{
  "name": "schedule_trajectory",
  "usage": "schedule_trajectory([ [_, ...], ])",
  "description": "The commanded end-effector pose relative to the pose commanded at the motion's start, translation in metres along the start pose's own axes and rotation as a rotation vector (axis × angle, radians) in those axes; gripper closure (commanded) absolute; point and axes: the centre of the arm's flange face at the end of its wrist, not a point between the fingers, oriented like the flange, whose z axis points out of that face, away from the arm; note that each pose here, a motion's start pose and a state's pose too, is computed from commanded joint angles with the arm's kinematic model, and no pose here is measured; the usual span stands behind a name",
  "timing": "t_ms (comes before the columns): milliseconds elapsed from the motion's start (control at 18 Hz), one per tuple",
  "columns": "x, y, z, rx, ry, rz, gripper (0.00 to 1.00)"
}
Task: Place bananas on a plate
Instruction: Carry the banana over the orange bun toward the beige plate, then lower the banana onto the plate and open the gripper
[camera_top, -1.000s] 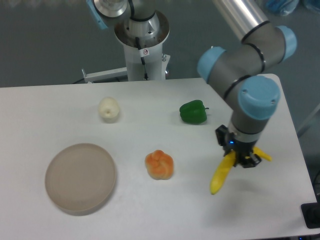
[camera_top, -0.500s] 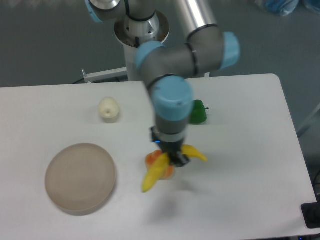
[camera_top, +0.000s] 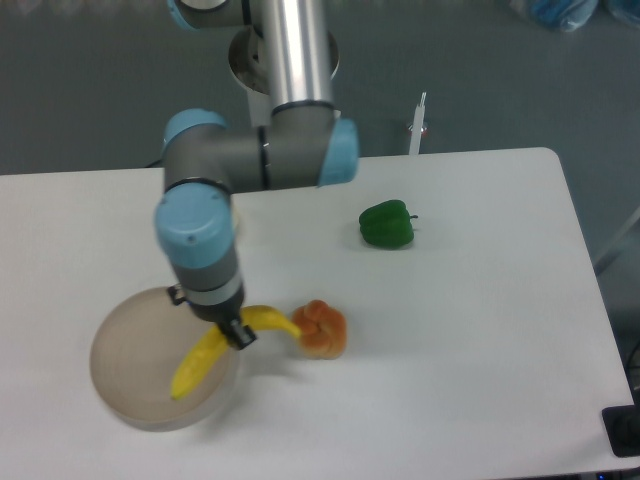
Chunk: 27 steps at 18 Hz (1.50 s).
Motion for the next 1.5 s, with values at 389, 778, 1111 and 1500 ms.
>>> schedule_trajectory([
  [389,0.029,-0.021,0.02,0.026,0.027,-0.036,0.99],
  [778,0.03,-0.028,0.034,0.028,0.021,-0.049,0.82],
  [1111,0.028,-0.029,0.026,0.032,0.005,-0.047,0.0],
  [1500,-0.032,0.002,-0.04,0.104,-0.094,-0.154,0.0],
])
